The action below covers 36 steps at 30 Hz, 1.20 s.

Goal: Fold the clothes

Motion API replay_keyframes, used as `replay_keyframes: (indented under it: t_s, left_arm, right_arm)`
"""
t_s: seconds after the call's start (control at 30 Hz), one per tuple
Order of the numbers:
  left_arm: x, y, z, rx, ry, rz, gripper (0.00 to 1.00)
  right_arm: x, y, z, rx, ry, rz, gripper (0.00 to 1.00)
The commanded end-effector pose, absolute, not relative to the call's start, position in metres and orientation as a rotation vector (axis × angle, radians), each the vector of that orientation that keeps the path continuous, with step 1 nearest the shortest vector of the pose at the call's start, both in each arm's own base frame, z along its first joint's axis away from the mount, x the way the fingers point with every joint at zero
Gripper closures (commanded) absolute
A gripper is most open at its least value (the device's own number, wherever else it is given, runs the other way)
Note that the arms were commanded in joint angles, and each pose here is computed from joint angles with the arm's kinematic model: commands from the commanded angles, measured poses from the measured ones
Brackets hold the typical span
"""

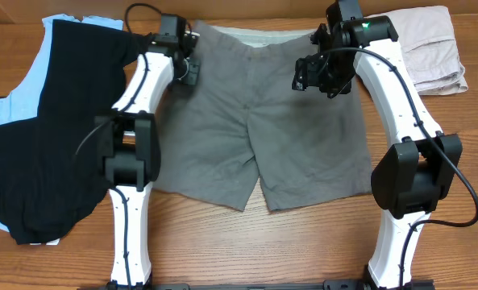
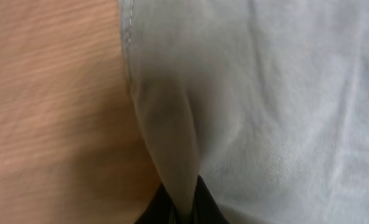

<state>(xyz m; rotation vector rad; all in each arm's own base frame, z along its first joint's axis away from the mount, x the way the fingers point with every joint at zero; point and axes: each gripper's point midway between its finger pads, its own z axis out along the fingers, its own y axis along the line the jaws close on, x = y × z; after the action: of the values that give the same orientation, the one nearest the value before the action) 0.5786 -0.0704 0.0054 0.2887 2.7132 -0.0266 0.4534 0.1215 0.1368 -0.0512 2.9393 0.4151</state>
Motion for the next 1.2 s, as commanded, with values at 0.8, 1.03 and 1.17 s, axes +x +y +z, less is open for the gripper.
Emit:
replay_keyframes:
  t_s: [0.8, 1.03, 1.17]
  left_arm:
    - [0.483, 0.036, 0.067, -0.245, 3.144, -0.073, 0.23]
    - [0.502, 0.014, 0.153, -0.122, 2.939, -0.094, 0.04]
    - [0.507, -0.012, 0.195, -0.045, 2.819, -0.145, 0.03]
  right_arm:
    - [0.439, 0.062, 0.086, 0.422, 3.022, 0.111, 0.01]
    - [0.435, 0.062, 0.064, 0.243, 3.055, 0.142, 0.00]
    - [0.436, 0.063, 0.047, 0.241, 3.039, 0.154, 0.00]
